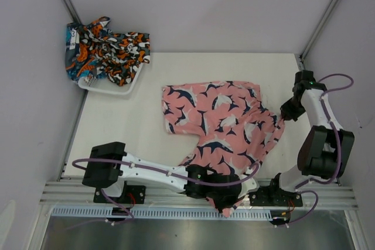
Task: Fold and stack the shorts
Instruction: Fold the shorts
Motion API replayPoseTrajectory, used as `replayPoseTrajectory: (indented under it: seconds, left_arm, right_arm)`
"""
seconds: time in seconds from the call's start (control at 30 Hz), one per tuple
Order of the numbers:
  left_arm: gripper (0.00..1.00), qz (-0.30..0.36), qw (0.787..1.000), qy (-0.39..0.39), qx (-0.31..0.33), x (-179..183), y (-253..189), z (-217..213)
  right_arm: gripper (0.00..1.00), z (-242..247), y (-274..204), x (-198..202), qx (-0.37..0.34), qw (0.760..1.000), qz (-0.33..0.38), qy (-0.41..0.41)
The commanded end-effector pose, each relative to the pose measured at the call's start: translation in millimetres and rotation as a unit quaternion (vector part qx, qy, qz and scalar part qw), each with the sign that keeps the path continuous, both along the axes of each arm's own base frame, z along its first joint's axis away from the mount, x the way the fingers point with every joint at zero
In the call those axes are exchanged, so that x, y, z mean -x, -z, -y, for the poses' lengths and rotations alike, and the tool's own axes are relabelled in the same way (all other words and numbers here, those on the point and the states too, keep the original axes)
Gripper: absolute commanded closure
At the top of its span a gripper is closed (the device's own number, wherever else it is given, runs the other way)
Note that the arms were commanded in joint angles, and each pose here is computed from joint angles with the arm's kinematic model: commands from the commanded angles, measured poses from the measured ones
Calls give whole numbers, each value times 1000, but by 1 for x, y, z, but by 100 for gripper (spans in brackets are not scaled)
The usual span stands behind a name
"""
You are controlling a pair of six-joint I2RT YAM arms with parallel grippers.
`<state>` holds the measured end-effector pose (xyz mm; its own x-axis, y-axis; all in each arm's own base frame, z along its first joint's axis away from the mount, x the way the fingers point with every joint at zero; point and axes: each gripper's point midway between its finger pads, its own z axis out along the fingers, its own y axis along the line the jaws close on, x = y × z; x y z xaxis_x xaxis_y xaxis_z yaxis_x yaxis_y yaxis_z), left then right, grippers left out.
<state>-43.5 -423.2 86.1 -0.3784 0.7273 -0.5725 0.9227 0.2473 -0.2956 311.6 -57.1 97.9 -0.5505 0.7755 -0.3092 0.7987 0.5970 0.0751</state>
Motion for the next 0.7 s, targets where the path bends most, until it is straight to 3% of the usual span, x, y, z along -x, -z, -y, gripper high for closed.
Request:
replayPoseTrajectory:
  seconds: [0.0,0.2,0.4,0.5,0.67]
  left_arm:
    - [100,-46,998,15,48,32,-42,6]
    - [100,-62,994,0,93,23,-93,-5]
    - [100,-34,989,-73,122,-50,-141,-48]
    - [100,24,981,-133,136,-111,-176,-77]
    - [100,97,970,-193,116,-175,-206,-108]
  right_arm:
    - [100,13,-37,9,6,998,58,37]
    - [100,15,-76,9,11,995,97,38]
    - [100,13,-77,1,-2,995,90,38]
    - [100,13,-79,-5,-6,994,99,41]
    - [100,6,-79,-19,-29,992,113,43]
